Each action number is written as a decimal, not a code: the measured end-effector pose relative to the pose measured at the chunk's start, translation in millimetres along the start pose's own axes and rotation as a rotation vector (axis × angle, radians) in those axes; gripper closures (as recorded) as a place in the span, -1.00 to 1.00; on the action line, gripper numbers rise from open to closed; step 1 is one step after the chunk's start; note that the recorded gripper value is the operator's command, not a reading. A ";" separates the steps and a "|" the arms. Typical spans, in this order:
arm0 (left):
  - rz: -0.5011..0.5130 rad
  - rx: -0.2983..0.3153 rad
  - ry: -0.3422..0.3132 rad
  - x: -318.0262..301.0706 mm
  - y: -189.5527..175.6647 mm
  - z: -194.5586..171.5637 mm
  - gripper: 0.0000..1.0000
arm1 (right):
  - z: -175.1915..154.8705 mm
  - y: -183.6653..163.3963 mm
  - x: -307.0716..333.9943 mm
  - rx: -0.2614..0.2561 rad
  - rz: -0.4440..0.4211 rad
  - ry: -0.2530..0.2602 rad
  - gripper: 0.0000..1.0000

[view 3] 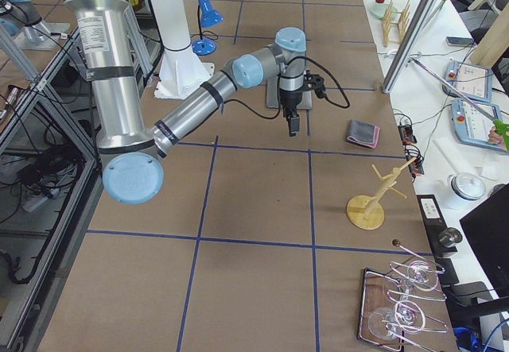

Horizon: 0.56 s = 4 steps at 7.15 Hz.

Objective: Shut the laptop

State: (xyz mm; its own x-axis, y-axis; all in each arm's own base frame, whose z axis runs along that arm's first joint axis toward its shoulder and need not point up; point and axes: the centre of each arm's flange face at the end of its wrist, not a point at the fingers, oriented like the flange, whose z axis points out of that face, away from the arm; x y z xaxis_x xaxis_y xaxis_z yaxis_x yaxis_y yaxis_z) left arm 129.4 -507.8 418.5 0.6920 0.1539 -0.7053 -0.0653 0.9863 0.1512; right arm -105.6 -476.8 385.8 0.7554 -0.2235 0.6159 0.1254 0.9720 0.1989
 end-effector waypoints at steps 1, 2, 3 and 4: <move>0.024 -0.011 -0.035 -64.8 21.9 -5.1 -1.00 | 1.2 13.7 67.6 -0.027 -0.025 -0.036 -1.00; 0.010 -0.028 -0.045 -123.9 43.6 -6.8 -1.00 | 6.9 28.8 136.8 -0.041 -0.040 -0.084 -1.00; -0.012 -0.043 -0.029 -170.8 60.9 -6.0 -1.00 | 14.9 44.5 197.3 -0.045 -0.039 -0.115 -1.00; -0.026 -0.055 -0.010 -210.7 75.8 -2.7 -1.00 | 21.6 57.9 239.8 -0.047 -0.023 -0.130 -1.00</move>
State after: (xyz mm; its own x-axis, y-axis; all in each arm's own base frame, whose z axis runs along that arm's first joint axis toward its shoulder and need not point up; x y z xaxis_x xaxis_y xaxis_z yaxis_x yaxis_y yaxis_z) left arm -23.3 -465.3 576.7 0.7013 0.1279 -0.7013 -0.0864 0.9918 0.0945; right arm 68.9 -475.7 561.5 0.6627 -0.2501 0.7059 0.1741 0.9682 0.1796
